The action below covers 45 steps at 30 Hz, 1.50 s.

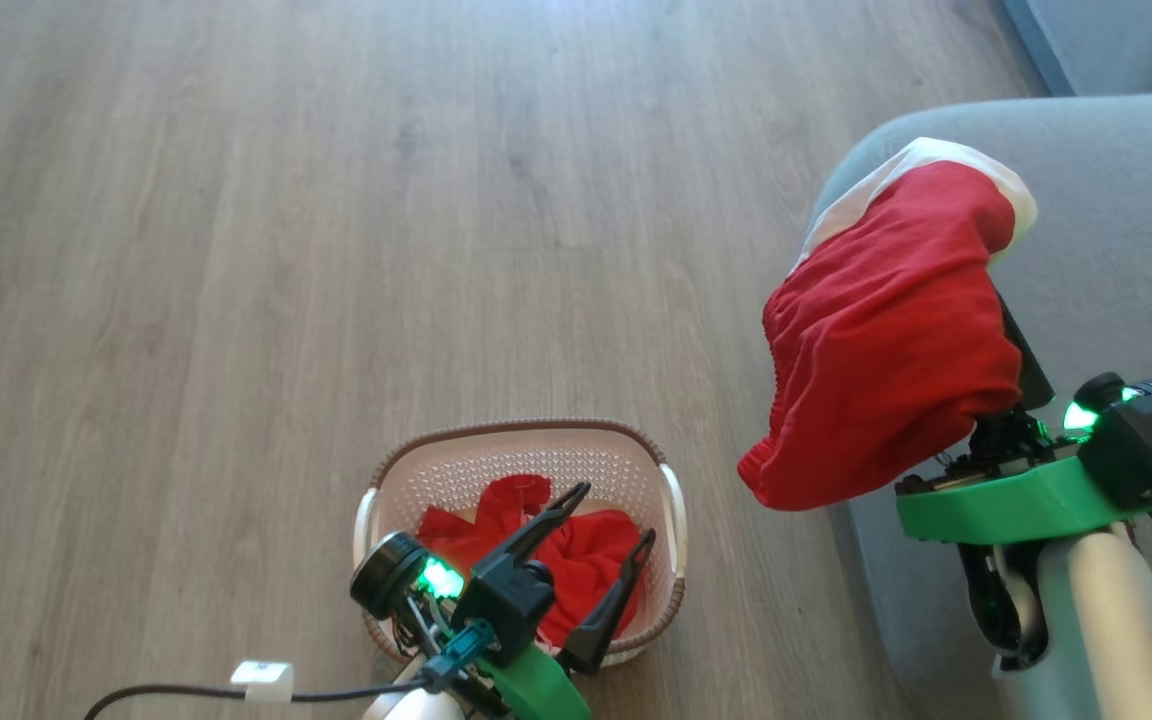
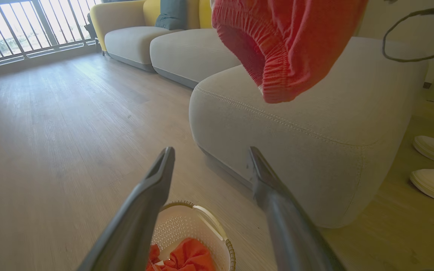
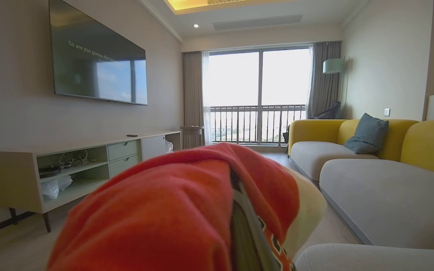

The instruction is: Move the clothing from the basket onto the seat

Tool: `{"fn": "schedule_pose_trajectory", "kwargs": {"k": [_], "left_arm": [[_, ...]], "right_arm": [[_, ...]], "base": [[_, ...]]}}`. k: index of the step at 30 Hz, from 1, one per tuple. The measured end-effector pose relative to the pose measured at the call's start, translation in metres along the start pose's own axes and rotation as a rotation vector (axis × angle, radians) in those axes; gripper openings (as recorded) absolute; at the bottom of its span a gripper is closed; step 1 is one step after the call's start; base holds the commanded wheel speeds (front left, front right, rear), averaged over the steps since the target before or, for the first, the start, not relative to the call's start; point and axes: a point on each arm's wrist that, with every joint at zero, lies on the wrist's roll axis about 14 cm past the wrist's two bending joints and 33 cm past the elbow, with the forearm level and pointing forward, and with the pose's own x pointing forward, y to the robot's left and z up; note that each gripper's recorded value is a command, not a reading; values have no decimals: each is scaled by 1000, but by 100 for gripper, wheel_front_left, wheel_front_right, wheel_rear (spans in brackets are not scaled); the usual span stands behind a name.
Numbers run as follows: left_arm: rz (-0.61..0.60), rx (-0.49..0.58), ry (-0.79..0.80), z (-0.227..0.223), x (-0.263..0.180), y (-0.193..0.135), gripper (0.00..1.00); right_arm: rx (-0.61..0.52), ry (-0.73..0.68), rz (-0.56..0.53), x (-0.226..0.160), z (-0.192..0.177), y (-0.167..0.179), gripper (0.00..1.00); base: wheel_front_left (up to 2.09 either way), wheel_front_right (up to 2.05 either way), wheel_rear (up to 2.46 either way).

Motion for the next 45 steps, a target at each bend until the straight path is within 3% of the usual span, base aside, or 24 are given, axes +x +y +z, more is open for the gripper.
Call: {"fn": "schedule_pose_trajectory", "kwargs": {"k": [14,30,39,45], "left_arm": [[-180,-17,9,-11,40,-36,100],[-429,-52,-4,-19,76,-98,100],[-567,-63,-5,-19,76,-138,100],[-613,-73,3,-20,72,-151,100]], "right_arm": [[-99,18,-178,-22,6,-64,0],[-235,35,-419,-78,36,-133,0],[-320,12,-573,-122,70,-167,0],[-354,-15,-616,-132,85,-175,0]], "base": [[0,0,0],[0,0,0],[0,0,0],[0,0,0]]}}
